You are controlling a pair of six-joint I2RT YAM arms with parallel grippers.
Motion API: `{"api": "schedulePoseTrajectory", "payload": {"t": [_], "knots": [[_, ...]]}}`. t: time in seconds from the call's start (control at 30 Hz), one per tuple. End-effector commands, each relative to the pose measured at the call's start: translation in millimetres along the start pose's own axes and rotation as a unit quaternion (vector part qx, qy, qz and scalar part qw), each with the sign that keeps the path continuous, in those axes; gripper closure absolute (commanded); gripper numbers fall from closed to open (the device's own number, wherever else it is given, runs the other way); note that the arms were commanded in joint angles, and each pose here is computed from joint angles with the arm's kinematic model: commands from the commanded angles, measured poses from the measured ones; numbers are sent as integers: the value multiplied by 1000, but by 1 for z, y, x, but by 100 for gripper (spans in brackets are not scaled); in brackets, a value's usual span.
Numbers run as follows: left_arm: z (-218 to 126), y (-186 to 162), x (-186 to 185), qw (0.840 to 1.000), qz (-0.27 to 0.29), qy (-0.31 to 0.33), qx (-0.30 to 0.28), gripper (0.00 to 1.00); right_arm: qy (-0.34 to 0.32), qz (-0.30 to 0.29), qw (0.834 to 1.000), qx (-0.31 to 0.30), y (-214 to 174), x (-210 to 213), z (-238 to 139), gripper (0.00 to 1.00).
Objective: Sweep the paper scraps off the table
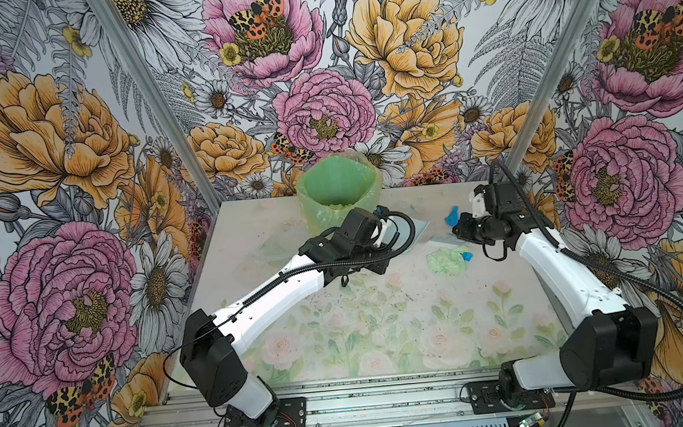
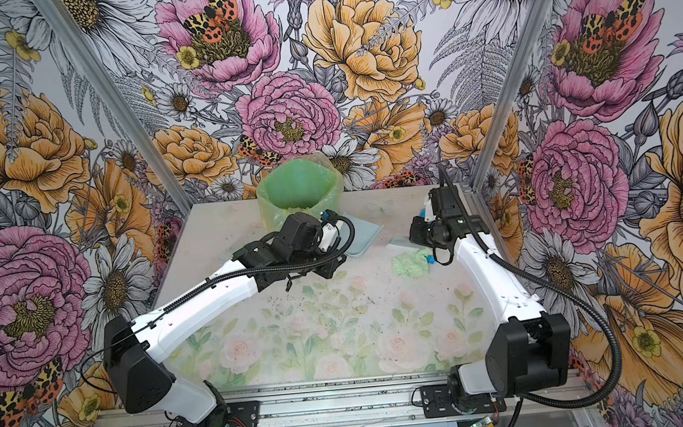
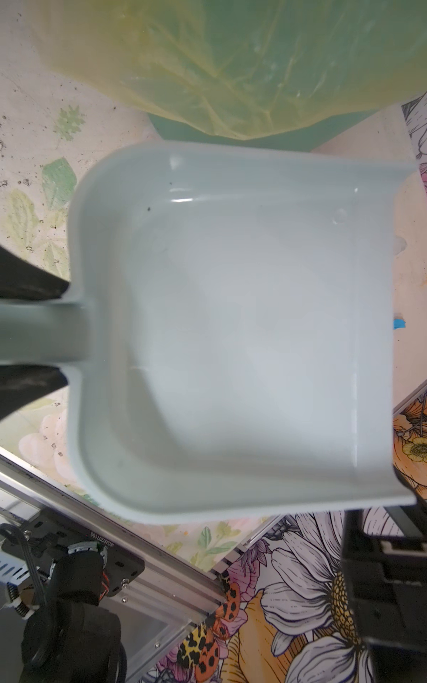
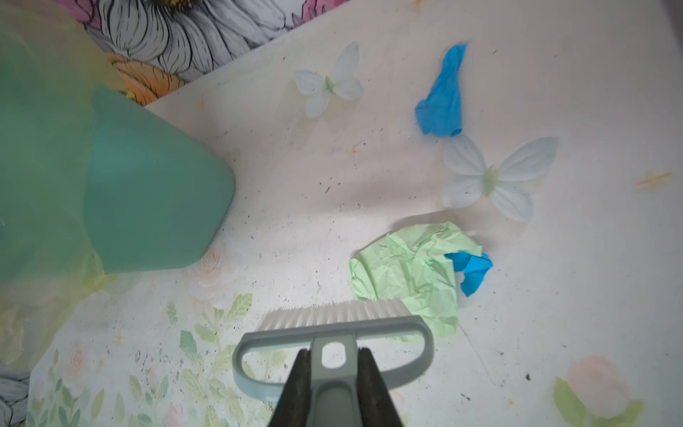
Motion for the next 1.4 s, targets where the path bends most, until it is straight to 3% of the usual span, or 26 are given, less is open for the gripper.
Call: {"api": "schedulePoseTrajectory", "payload": {"t": [0.0,0.13,0.27,0.7,0.87,1.37], "knots": [[12,-10,1,1000,9,6,16,78,-105,31,994,-30,-2,-27,-7,100],[24,-20,0,999,10,1,40,78,-178,41,983,-35,-11,-44,-12,100],[37,-30,-1,998,14,0,63,78,-181,38,983,-16,-21,-47,-6,100],[59,-42,-2,994,21,9,103,79,-122,23,988,89,-57,-27,47,100],[60,-48,1,994,18,14,111,79,-104,11,990,93,-55,-11,62,100],[56,-69,14,991,10,43,125,79,41,8,998,52,-10,32,80,100]]}}
Point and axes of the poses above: each gripper's point midway between its finger pads, its own z axis out along the fingers, its own x axis along the line the jaws close on, y = z × x, the point moved 7 cm from there along -z, back along the fingers, and after that the axes turned 9 degrees about -z, right-handed, at the moved point
